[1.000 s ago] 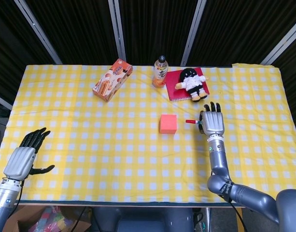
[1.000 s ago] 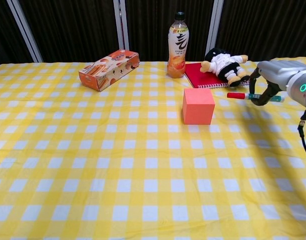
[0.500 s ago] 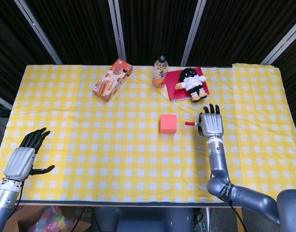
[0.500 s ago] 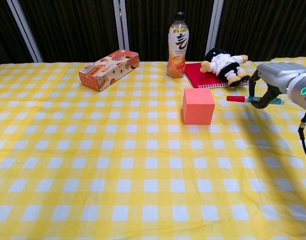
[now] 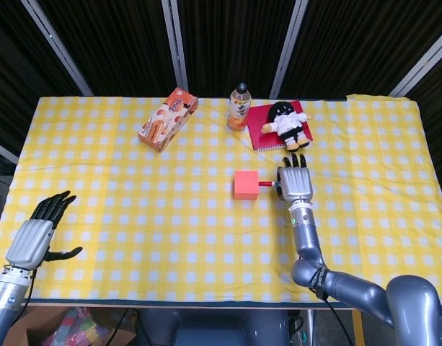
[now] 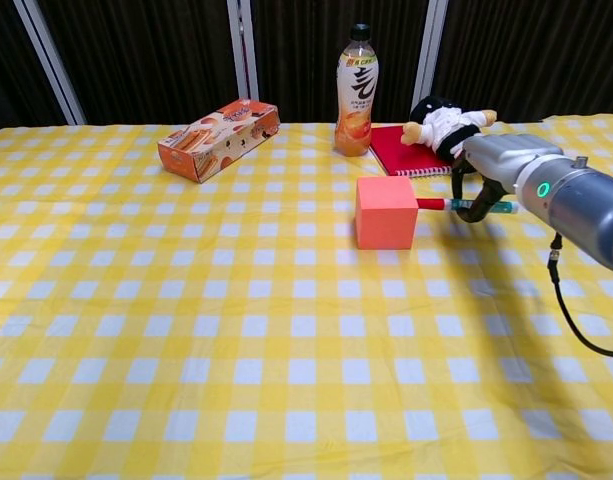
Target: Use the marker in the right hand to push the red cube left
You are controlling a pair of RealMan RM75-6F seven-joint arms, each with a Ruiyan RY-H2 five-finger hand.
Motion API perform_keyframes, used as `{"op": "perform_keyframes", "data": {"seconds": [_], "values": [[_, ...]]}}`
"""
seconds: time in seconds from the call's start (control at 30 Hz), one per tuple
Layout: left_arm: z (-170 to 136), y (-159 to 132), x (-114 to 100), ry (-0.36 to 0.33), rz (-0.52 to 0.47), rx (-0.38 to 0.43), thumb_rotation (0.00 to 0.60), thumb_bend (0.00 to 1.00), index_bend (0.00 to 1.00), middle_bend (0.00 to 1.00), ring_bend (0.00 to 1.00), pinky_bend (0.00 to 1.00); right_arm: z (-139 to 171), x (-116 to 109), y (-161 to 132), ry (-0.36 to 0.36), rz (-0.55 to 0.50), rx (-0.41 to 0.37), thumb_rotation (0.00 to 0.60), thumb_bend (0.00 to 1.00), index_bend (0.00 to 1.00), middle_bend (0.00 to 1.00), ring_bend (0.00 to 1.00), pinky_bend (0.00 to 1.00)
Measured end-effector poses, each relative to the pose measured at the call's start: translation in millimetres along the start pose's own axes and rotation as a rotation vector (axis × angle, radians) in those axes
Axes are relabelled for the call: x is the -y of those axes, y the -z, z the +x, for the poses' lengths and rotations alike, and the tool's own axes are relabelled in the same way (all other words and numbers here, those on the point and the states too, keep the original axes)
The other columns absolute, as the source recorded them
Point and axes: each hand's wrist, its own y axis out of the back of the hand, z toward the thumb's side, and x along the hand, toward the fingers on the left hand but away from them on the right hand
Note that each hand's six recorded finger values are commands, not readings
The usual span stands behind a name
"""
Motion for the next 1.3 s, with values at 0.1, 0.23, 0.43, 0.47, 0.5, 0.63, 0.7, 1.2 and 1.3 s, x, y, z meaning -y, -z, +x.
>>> {"op": "perform_keyframes", "data": {"seconds": [0.1,0.23,0.43,0.47,0.5,0.63,0.7,1.2,1.3], "values": [[1,0,0,0.004,-0.002,-0.001,0.600,0.00,0.00,0.00,0.00,0.00,1,0,-18,0.001,0.000,-0.036,0.600,0.55,0.60,0.20,0.00,0.00],[1,1,1,0.011,-0.002,-0.003,0.600,0.00,0.00,0.00,0.00,0.00,4,1,-38,-0.002,-0.012,-0.079,0.600,0.55,0.60,0.20,0.00,0.00],[1,0,2,0.014,-0.002,-0.004,0.600,0.00,0.00,0.00,0.00,0.00,15,-1,-67,0.001,-0.020,-0.145,0.600,0.55,0.60,0.20,0.00,0.00],[1,0,2,0.014,-0.003,-0.004,0.600,0.00,0.00,0.00,0.00,0.00,17,-1,-71,0.002,-0.021,-0.155,0.600,0.55,0.60,0.20,0.00,0.00],[1,0,2,0.014,-0.004,-0.004,0.600,0.00,0.00,0.00,0.00,0.00,19,-1,-76,0.001,-0.022,-0.167,0.600,0.55,0.60,0.20,0.00,0.00],[0,0,1,0.011,-0.004,-0.004,0.600,0.00,0.00,0.00,0.00,0.00,22,2,-78,-0.002,-0.014,-0.166,0.600,0.55,0.60,0.20,0.00,0.00],[0,0,0,0.009,-0.006,-0.004,0.600,0.00,0.00,0.00,0.00,0.00,22,3,-74,-0.006,-0.009,-0.148,0.600,0.55,0.60,0.20,0.00,0.00],[-1,-1,0,0.013,-0.011,0.005,0.600,0.00,0.00,0.00,0.00,0.00,11,4,-37,-0.010,0.019,-0.001,0.600,0.55,0.60,0.20,0.00,0.00],[0,-1,0,0.013,-0.015,0.002,0.600,0.00,0.00,0.00,0.00,0.00,10,3,-45,-0.008,0.013,-0.012,0.600,0.55,0.60,0.20,0.00,0.00]]}}
